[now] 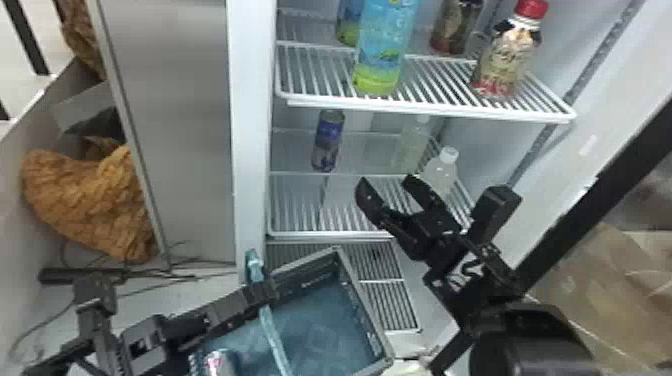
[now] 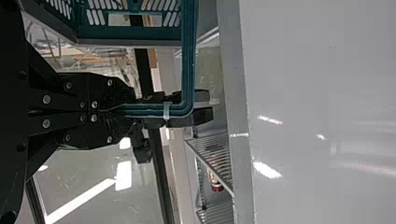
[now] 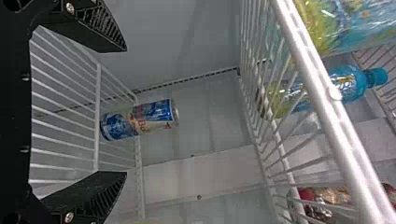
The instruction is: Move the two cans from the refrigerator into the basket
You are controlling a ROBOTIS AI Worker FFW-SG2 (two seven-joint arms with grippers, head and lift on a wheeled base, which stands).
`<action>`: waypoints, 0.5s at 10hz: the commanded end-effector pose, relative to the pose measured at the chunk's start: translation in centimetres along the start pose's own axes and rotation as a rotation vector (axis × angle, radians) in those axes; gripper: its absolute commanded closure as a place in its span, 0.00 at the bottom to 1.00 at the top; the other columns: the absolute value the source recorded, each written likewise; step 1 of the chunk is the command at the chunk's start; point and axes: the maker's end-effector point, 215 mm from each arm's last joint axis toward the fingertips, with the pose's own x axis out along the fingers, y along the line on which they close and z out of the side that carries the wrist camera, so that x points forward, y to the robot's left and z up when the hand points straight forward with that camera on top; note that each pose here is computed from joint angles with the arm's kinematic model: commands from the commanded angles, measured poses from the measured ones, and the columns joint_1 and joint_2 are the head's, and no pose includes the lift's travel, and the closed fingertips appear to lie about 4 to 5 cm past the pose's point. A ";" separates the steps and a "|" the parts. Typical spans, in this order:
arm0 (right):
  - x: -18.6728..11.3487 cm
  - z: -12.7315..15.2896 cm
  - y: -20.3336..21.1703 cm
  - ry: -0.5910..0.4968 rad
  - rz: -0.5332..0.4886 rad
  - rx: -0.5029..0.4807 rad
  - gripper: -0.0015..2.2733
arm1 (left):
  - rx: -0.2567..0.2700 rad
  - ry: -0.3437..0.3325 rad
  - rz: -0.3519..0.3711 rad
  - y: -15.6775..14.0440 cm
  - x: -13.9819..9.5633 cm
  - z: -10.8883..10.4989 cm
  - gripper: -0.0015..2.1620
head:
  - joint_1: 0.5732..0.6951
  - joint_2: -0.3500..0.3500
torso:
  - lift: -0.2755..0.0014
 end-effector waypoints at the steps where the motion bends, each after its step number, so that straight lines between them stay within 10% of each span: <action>1: 1.4 -0.7 0.2 0.008 0.002 -0.007 0.04 | -0.001 0.002 0.000 0.0 0.0 -0.1 0.56 | 1.00 0.19 | 0.20; 5: 4.3 -0.7 0.1 0.001 -0.018 -0.030 0.04 | -0.001 0.002 0.001 0.0 0.0 -0.1 0.56 | 1.00 0.23 | 0.20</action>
